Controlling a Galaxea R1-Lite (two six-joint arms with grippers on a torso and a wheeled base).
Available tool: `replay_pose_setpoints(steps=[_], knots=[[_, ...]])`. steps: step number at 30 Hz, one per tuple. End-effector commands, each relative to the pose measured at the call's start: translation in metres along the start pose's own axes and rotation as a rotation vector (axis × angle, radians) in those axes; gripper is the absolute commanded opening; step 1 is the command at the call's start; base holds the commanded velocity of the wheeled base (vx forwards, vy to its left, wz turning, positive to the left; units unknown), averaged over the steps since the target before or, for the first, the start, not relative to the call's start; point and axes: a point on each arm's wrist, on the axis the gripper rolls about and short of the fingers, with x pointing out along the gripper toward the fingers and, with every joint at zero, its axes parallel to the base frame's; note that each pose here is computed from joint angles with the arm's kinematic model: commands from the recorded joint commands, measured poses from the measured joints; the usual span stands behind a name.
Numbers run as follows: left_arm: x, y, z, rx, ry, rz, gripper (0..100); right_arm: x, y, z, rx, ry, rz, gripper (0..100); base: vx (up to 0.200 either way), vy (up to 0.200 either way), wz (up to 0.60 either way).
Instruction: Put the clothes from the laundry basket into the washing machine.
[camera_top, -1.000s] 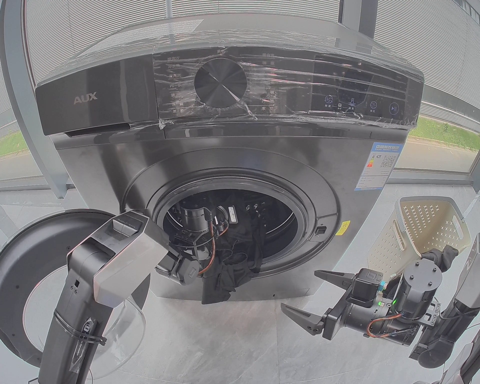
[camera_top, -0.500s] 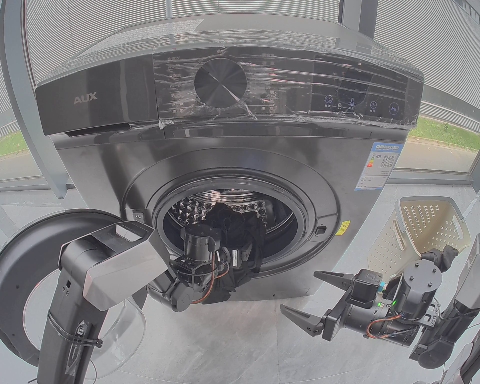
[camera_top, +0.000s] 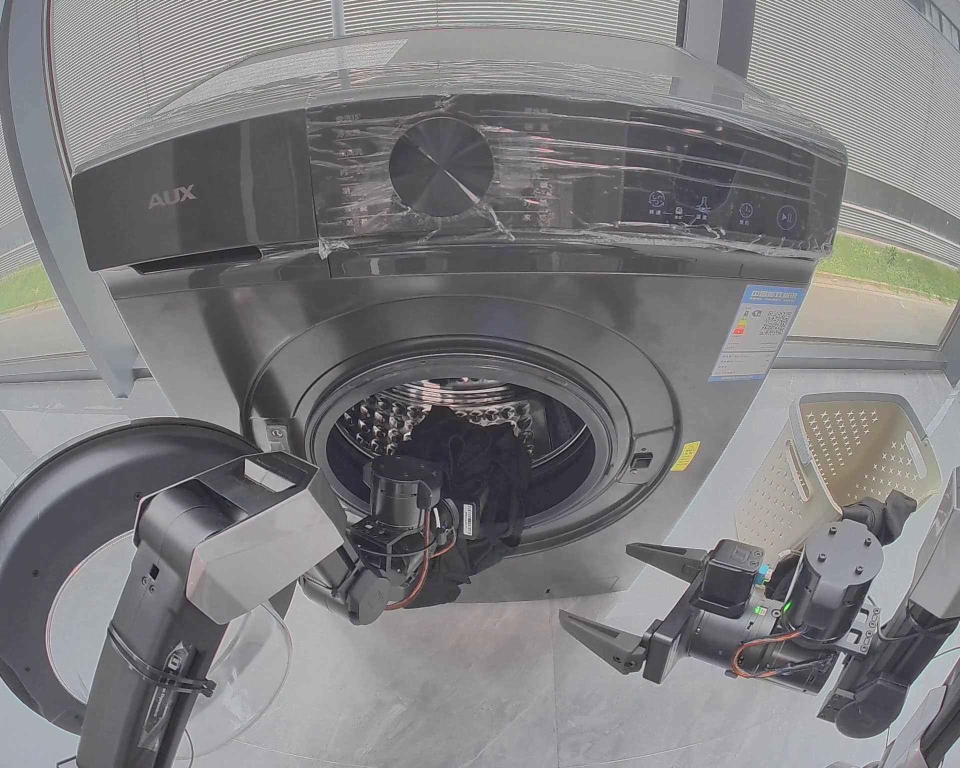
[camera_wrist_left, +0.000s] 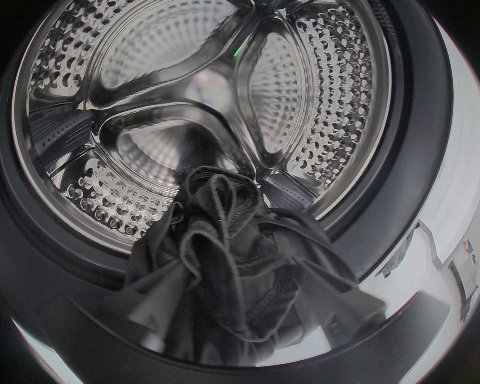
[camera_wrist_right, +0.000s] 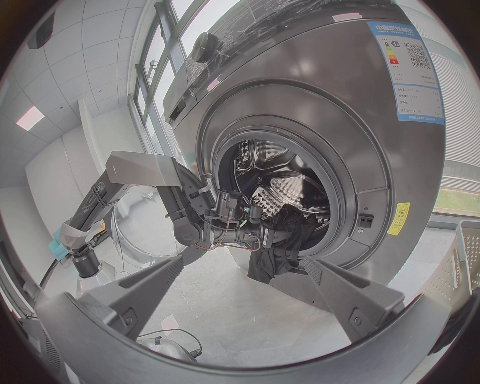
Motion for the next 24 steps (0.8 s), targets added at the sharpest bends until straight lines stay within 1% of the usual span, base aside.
replay_pose_setpoints(steps=[1, 5, 7, 8, 11, 13, 15, 18, 19, 20, 24], knots=[[0.003, -0.003, -0.002, 0.0, -0.006, -0.006, 0, 0.0, 0.0, 0.001, 0.0, -0.007, 0.0, 100, 0.0, 0.0, 0.0], [0.006, -0.004, 0.013, -0.015, -0.067, -0.004, 0, 0.0, -0.001, 0.001, 0.0, -0.005, -0.001, 100, 0.0, 0.0, 0.0], [0.01, -0.004, 0.023, -0.03, -0.121, 0.009, 0, 0.0, 0.0, 0.001, 0.0, -0.005, 0.0, 100, 0.0, 0.0, 0.0], [0.011, -0.004, 0.026, -0.034, -0.135, 0.013, 0, 0.0, 0.0, 0.001, 0.0, -0.007, 0.0, 100, 0.0, 0.0, 0.0], [0.018, -0.005, 0.048, -0.071, -0.248, 0.036, 0, 0.0, 0.0, 0.001, -0.001, -0.007, 0.0, 100, 0.0, 0.0, 0.0], [0.023, 0.0, 0.057, -0.08, -0.289, 0.055, 0, 0.0, 0.0, 0.0, -0.001, -0.005, 0.002, 100, 0.0, 0.0, 0.0], [0.026, 0.001, 0.068, -0.09, -0.334, 0.064, 0, 0.0, 0.0, 0.001, -0.001, -0.008, 0.0, 100, 0.0, 0.0, 0.0], [0.03, 0.004, 0.075, -0.109, -0.371, 0.075, 0, 0.0, 0.0, 0.001, -0.001, -0.007, 0.0, 100, 0.0, 0.0, 0.0], [0.03, 0.004, 0.076, -0.111, -0.374, 0.075, 0, 0.0, 0.0, 0.0, -0.001, -0.005, 0.002, 100, 0.0, 0.0, 0.0], [0.03, 0.003, 0.079, -0.12, -0.387, 0.076, 0, 0.0, 0.0, 0.0, 0.0, -0.004, 0.0, 100, 0.0, 0.0, 0.0], [0.03, 0.003, 0.079, -0.127, -0.387, 0.076, 0, 0.0, 0.0, 0.0, 0.0, -0.004, 0.0, 100, 0.0, 0.0, 0.0]])
